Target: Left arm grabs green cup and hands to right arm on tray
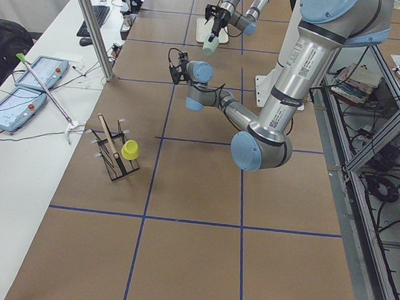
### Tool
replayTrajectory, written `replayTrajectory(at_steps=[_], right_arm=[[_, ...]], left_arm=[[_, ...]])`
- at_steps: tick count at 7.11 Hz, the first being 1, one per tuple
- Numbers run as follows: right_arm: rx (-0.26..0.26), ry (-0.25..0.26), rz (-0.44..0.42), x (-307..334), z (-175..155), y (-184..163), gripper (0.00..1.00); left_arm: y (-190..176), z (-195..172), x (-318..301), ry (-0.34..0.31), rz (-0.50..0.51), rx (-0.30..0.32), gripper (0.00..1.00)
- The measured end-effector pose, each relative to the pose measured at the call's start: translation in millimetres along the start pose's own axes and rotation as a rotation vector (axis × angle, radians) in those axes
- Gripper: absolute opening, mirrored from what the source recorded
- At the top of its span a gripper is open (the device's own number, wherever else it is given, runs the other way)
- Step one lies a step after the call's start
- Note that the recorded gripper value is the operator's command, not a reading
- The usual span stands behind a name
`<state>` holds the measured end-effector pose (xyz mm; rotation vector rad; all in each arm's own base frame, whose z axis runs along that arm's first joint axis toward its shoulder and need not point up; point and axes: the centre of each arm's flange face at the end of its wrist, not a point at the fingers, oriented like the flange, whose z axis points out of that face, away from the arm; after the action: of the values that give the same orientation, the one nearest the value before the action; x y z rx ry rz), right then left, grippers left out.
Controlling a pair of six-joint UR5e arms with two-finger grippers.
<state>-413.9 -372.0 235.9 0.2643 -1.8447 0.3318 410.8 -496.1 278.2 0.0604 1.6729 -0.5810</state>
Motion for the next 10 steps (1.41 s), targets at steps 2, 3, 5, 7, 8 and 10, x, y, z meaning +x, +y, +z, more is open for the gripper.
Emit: replayTrajectory(at_steps=[2, 3, 5, 7, 8, 10], right_arm=[[-0.02, 0.328, -0.069, 15.8, -3.7, -58.3, 0.0], [-0.04, 0.481, -0.126, 24.3, -11.7, -80.3, 0.0], [-0.111, 0.802, -0.274, 31.1, -45.4, -108.0, 0.0], [-0.236, 1.01, -0.438, 31.5, -107.6, -124.8, 0.0], [-0.281, 1.058, -0.486, 42.7, -140.5, -136.0, 0.0], [-0.34, 1.08, -0.521, 67.4, -197.7, -156.8, 0.0]], left_arm=[[-71.2, -23.1, -12.1, -0.269, 0.181, 0.024, 1.0], [-102.6, -48.2, -23.2, -0.376, 0.271, 0.027, 1.0], [-133.6, -113.7, -56.7, -0.635, 0.498, -0.041, 1.0], [-144.1, -182.1, -73.1, -0.885, 0.674, -0.202, 1.0], [-158.3, -222.8, -87.3, -0.959, 0.727, -0.27, 1.0], [-191.7, -322.6, -141.4, -0.976, 0.705, -0.349, 1.0]])
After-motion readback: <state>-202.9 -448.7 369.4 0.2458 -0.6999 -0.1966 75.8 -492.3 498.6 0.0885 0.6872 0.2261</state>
